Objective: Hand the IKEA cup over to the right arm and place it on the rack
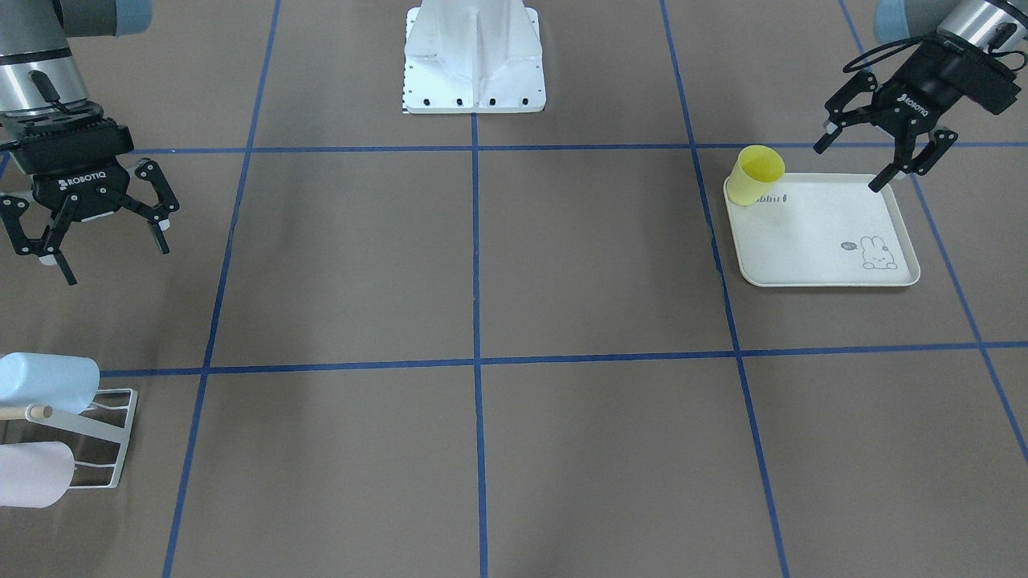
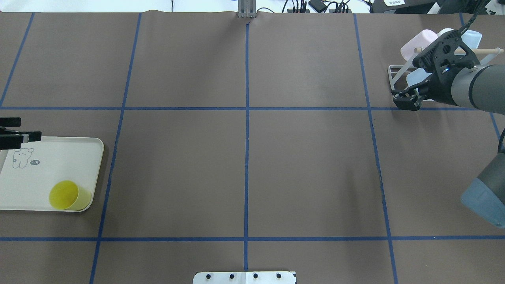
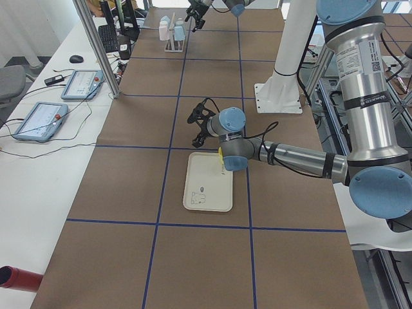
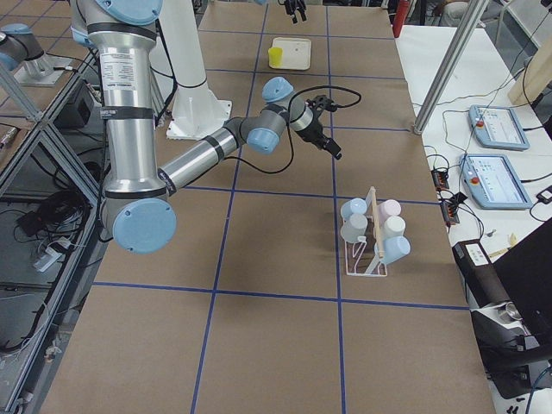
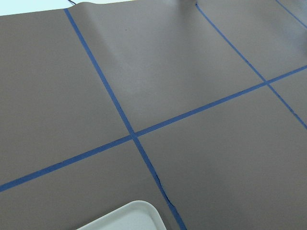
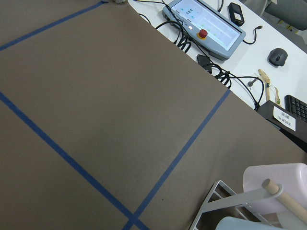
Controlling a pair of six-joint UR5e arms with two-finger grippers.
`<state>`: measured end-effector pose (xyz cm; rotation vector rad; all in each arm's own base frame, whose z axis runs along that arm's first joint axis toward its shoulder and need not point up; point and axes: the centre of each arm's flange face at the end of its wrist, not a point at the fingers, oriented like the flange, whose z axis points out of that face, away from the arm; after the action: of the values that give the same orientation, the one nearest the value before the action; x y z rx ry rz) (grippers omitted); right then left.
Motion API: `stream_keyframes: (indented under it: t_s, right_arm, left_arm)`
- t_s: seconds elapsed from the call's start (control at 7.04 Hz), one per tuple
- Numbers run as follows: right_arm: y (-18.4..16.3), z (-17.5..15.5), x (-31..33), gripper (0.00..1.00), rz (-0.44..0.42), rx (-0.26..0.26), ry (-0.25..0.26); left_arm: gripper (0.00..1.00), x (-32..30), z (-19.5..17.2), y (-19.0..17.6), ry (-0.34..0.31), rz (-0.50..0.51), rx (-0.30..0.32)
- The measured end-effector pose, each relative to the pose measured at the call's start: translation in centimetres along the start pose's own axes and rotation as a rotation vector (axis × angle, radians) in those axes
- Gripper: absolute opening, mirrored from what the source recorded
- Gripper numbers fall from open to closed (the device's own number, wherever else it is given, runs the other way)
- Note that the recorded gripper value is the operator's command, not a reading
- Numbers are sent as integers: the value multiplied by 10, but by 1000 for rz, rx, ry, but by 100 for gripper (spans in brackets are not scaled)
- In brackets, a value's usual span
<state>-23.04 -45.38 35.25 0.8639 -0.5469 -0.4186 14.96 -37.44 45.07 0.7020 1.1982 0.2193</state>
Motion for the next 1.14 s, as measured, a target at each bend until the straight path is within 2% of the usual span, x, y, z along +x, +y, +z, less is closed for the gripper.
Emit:
stream_keyframes:
  t_s: [0.14,0.28,0.71,1.14]
  right_arm:
    - [0,1,-1,100,-1,2,-4]
    - [1,2,-3,100,-3,4,-15]
    - [3,4,-7,100,-4,-5,-47]
    - [4,5,-8,100,-6,-9,-52]
  left_arm:
    - [100,7,6,-3,38,9,-21]
    - [100,7,10,6,45,10,-49]
    - [100,-5,27,75,-83,-14,-131]
    - [100,-2,47,114,-175,-15,-202]
